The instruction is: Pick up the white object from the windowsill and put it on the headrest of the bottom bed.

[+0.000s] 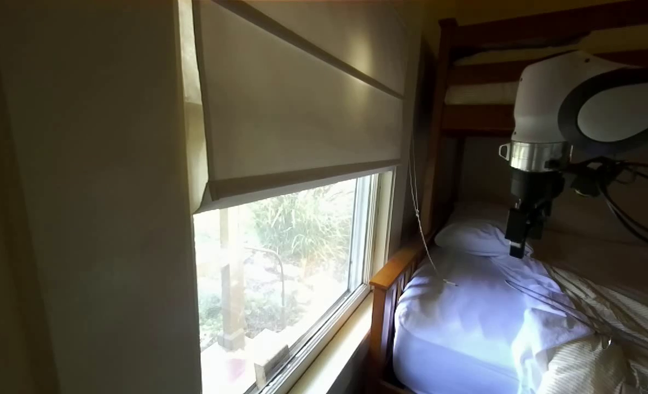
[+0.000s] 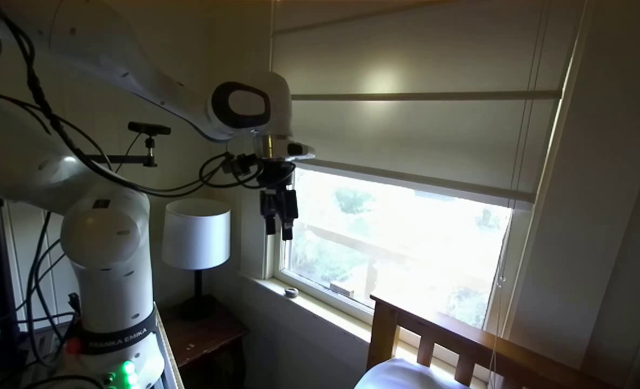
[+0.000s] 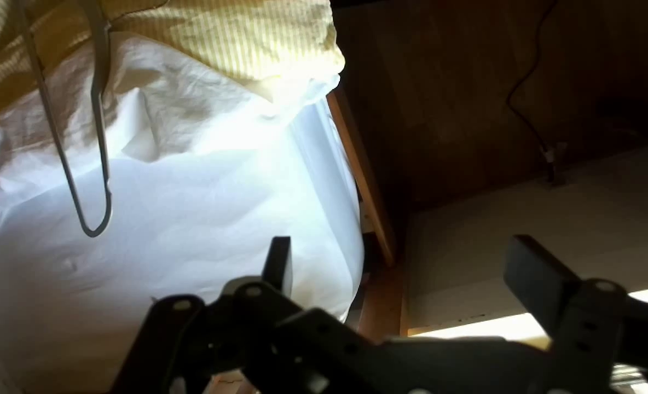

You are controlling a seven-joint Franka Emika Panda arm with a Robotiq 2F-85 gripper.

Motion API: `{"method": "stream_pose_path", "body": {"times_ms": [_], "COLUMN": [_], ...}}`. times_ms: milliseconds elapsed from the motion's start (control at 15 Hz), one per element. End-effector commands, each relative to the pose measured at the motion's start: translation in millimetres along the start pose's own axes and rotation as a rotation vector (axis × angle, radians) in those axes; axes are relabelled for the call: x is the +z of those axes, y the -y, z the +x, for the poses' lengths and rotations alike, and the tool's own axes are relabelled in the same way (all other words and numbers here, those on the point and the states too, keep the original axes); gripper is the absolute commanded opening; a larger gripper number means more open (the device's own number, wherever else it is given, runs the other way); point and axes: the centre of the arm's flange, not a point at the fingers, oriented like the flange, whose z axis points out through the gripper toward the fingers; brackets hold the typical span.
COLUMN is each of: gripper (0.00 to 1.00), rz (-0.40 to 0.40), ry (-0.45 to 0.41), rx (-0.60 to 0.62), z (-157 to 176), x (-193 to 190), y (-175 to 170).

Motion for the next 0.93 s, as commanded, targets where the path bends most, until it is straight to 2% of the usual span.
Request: {"method": "stream_pose_path", "body": {"times_ms": [0,133,200,867], "gripper": [1.00,1.00,1.00,1.00], "rz": [0.000,0.015,0.007,0.009], "ry": [0.036,0.061,0.036,0.045], "rx": [-0.064,-0.092,-0.052,-0.054], "z": [24.8,36.8,16.1,19.0], "x": [15.4,21.8,12.3,14.6], "y": [7.4,14.8,9.8,11.3]}}
